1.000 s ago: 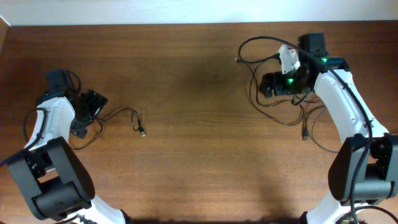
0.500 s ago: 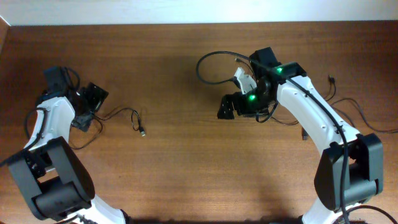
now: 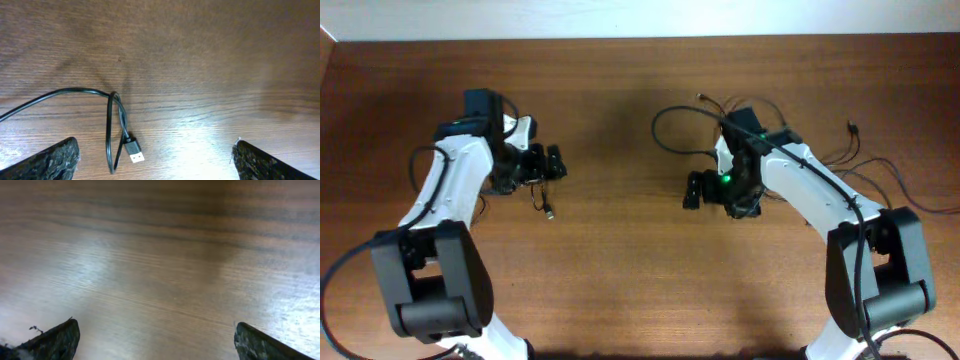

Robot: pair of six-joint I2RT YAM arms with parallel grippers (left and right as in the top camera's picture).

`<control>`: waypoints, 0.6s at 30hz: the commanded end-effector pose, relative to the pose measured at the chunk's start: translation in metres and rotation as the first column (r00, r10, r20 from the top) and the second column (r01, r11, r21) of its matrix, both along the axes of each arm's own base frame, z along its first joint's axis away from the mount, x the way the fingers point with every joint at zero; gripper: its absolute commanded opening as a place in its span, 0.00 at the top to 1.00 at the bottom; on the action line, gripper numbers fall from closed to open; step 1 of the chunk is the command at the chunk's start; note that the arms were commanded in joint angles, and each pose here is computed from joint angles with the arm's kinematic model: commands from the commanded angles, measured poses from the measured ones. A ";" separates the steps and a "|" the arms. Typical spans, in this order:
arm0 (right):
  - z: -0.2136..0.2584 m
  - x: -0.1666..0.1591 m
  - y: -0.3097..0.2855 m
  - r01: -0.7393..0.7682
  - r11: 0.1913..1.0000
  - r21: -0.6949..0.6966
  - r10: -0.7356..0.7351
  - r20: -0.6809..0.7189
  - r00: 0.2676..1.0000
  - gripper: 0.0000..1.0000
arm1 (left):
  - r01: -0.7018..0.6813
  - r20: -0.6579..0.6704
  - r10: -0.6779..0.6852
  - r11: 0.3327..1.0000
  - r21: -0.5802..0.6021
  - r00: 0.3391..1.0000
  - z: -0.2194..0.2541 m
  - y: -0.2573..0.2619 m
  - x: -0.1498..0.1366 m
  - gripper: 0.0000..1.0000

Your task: Untangle cables

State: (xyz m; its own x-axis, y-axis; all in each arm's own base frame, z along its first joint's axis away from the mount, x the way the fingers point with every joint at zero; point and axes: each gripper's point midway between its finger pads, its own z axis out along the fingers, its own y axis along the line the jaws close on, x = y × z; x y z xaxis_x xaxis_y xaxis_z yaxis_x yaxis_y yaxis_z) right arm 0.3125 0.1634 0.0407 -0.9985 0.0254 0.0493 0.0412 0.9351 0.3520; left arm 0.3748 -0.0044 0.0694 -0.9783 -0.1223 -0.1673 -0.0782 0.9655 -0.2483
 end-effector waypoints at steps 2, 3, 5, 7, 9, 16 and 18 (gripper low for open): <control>-0.009 -0.011 -0.004 -0.002 1.000 -0.015 0.002 -0.013 1.000 0.05 | -0.153 -0.060 0.177 0.945 0.288 0.982 -0.019 0.050 -0.017 0.01; -0.010 -0.012 -0.004 -0.003 1.000 -0.014 0.002 -0.016 1.000 0.06 | -0.162 -0.067 0.189 0.944 0.289 0.980 -0.023 0.050 -0.020 0.01; -0.012 -0.013 -0.004 -0.003 1.000 -0.015 0.003 -0.016 1.000 0.15 | -0.157 -0.083 0.186 0.948 0.279 0.979 -0.031 0.047 -0.026 0.16; -0.012 -0.013 -0.004 -0.003 1.000 -0.015 0.002 -0.016 1.000 0.21 | -0.159 -0.072 0.185 0.949 0.271 0.980 -0.031 0.046 -0.024 0.52; -0.012 -0.012 -0.004 -0.003 1.000 -0.012 0.002 -0.010 1.000 0.24 | -0.167 -0.058 0.185 0.958 0.233 0.981 -0.031 0.040 -0.019 0.86; -0.012 -0.011 -0.004 -0.002 1.000 -0.012 0.002 -0.009 1.000 0.24 | -0.155 -0.055 0.169 0.968 0.199 0.984 -0.070 0.029 -0.034 1.00; -0.012 -0.012 -0.004 -0.003 1.000 -0.012 0.003 -0.010 1.000 0.44 | -0.130 -0.032 0.137 0.979 0.154 0.990 -0.069 0.022 -0.027 1.00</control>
State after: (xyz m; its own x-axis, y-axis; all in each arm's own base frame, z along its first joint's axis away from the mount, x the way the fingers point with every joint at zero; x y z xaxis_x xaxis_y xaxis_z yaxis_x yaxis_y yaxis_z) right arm 0.3016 0.1599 0.0258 -0.9970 0.0287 0.0716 0.0517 0.9374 0.3444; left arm 0.3452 0.0305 0.0051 -0.9552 -0.2521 -0.1548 -0.2504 0.9677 -0.0306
